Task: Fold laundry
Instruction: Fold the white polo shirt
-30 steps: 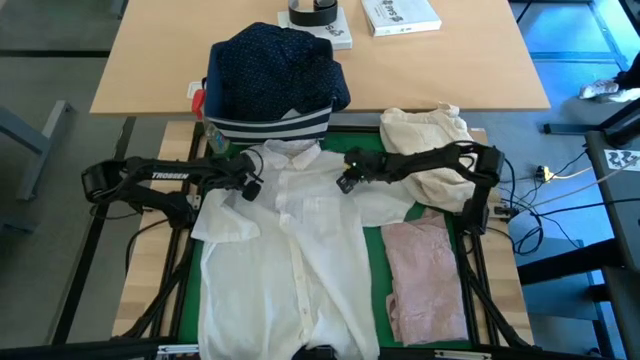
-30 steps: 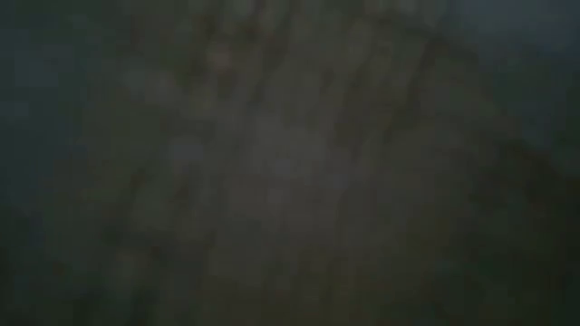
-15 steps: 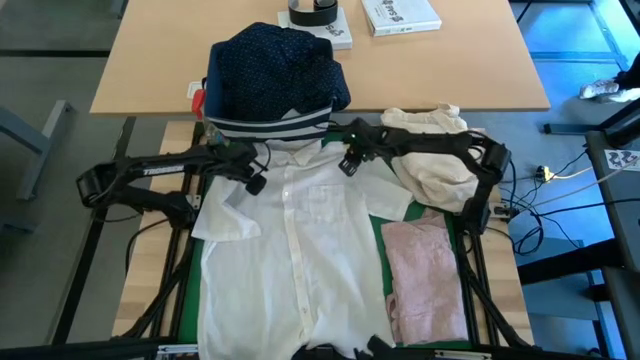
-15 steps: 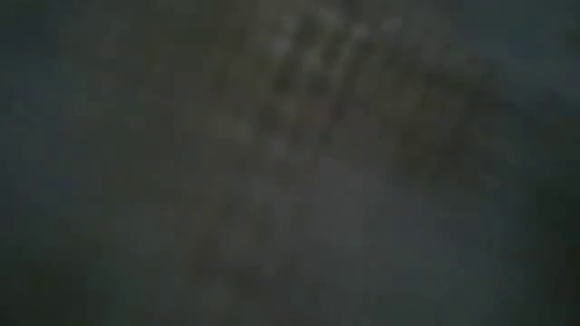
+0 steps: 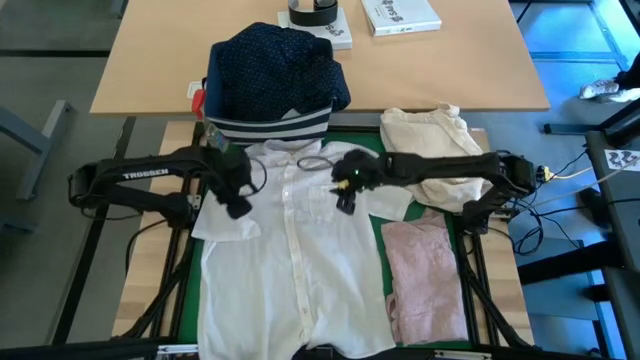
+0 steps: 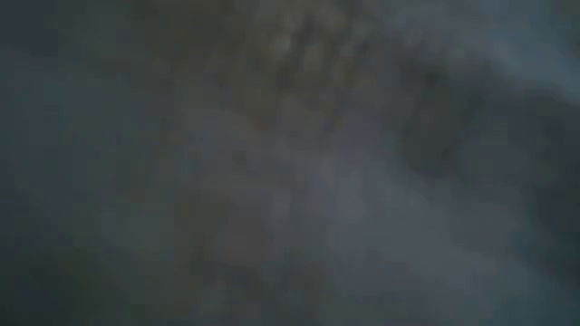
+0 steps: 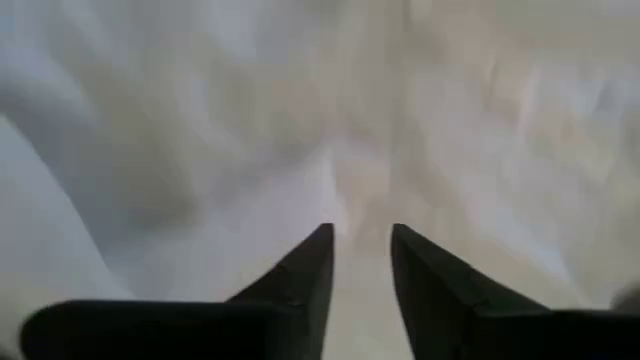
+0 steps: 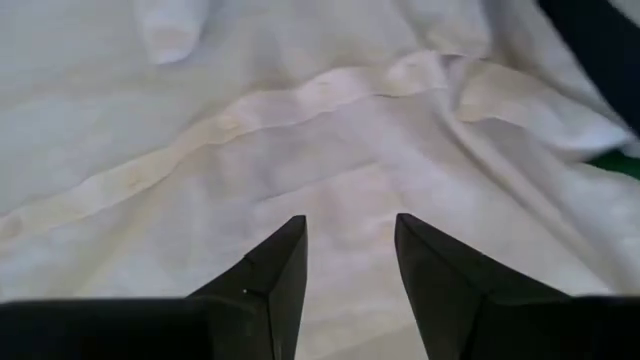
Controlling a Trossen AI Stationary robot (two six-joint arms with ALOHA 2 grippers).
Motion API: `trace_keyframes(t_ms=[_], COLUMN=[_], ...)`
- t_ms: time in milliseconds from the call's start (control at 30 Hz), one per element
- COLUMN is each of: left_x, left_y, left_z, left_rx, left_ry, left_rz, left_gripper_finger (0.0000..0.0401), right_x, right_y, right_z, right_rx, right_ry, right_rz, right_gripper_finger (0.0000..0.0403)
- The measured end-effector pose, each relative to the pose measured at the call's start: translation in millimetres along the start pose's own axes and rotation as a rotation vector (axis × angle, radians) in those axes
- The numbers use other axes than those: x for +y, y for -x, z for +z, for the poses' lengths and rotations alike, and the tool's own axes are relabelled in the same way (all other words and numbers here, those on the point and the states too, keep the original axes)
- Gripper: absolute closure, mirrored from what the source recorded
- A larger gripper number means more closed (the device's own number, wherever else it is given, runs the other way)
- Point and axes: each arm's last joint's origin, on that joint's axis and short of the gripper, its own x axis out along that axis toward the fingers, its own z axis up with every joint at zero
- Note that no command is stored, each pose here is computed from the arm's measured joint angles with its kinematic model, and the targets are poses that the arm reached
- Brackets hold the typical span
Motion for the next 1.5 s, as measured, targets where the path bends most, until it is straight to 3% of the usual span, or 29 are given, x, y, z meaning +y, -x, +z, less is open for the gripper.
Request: trace_keyframes(t_ms=[133,267,500,700,1033,1167,1400,1500], left_x=[-12,-20,-32,-39,-42,-42,-44,-49], left_y=[-6,-21,-60,-88,-116,-117,-111,-107], left_z=[-18,-29,-40,-41,-35,-36,-37,-35], left_rx=[0.123,0.207,0.349,0.399,0.378,0.385,0.430,0.441], left_ry=[-0.060,-0.118,-0.211,-0.251,-0.336,-0.371,-0.443,-0.483], left_rz=[0.023,0.070,0.263,0.397,0.483,0.492,0.501,0.495], left_gripper_finger=[0.0265,0.0261,0.0270,0.0270,0.0272,0.0294,0.0388,0.0396], right_x=[15,19,19,19,19,19,19,19], right_y=[-9,-18,-21,-21,-21,-21,-21,-21], right_z=[-10,-15,-15,-15,-16,-16,-16,-16], right_rx=[0.031,0.061,0.057,0.057,0.059,0.063,0.062,0.062], right_ry=[0.036,0.044,0.038,0.037,0.037,0.037,0.038,0.044], right_rz=[0.003,0.006,0.003,0.003,0.003,0.002,0.002,0.002], right_gripper_finger=[0.0247,0.0247,0.0247,0.0247,0.0247,0.0247,0.0247,0.0247])
